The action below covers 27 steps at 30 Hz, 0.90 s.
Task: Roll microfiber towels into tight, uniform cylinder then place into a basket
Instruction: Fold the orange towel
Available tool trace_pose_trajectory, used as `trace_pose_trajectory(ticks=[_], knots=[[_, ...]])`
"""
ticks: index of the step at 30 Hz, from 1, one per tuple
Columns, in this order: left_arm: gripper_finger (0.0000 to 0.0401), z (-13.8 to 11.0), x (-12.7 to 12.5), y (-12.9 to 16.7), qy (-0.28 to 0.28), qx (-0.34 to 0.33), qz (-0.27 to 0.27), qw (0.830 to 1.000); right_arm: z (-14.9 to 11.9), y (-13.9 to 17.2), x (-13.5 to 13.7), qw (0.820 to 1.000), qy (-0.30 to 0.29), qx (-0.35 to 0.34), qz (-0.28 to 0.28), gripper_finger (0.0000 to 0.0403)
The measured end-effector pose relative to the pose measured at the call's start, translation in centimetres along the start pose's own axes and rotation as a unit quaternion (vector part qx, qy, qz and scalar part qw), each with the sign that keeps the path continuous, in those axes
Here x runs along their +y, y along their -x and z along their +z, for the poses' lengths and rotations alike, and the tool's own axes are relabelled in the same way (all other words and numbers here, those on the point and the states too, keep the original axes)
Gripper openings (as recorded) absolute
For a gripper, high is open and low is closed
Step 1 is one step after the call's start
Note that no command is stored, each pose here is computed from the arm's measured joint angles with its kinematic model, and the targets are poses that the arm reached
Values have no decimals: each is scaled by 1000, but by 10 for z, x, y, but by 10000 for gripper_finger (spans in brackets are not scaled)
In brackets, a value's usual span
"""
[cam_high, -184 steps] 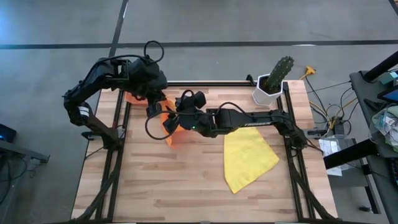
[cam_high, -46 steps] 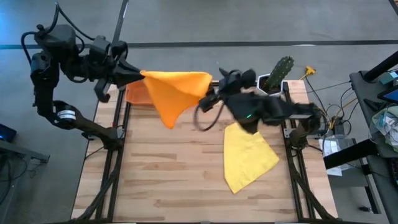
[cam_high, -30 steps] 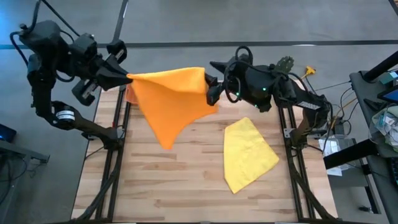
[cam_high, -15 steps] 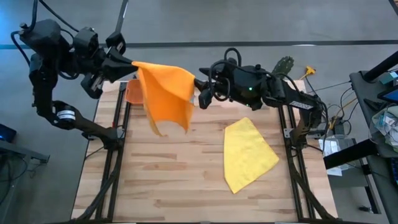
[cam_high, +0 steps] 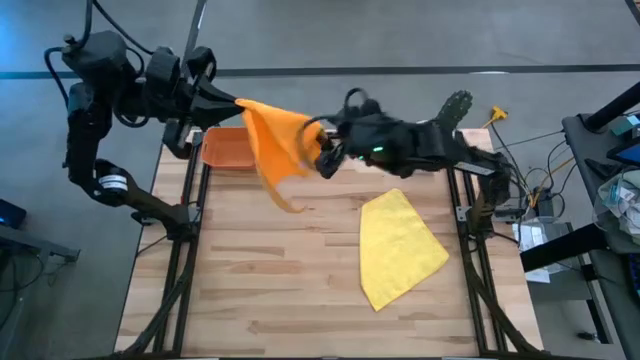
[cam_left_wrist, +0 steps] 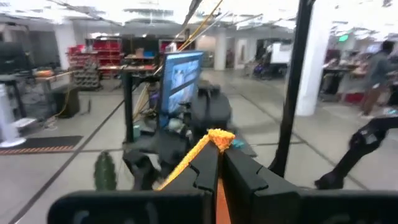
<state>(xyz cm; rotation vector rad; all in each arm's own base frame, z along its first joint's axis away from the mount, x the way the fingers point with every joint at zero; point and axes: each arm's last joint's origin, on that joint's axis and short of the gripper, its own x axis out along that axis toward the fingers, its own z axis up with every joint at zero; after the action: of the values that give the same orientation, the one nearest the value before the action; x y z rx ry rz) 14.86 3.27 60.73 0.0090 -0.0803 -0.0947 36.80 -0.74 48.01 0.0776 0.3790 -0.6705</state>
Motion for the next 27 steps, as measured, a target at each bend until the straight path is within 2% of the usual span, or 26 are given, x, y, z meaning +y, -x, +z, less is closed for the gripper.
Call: trace_pose_trajectory(ticks=[3,6,9,14,17,23,27], knots=[[0,-10,3,0,-7,49,47,998,-20,-22,4,998,8,64,-26,226],[0,-29,7,-1,-14,145,99,984,-35,-36,9,993,15,107,-44,226],[0,-51,12,-9,1,248,114,962,-46,-49,17,990,33,129,-50,226],[0,-89,23,-33,57,391,111,912,-56,-63,26,987,43,153,-35,226],[0,-109,29,-48,85,430,115,891,-62,-65,29,982,59,176,-23,226],[0,-139,39,-63,133,459,136,868,-68,-51,37,975,100,197,-6,226],[0,-149,46,-64,178,464,169,851,-57,-42,43,981,85,166,57,226]])
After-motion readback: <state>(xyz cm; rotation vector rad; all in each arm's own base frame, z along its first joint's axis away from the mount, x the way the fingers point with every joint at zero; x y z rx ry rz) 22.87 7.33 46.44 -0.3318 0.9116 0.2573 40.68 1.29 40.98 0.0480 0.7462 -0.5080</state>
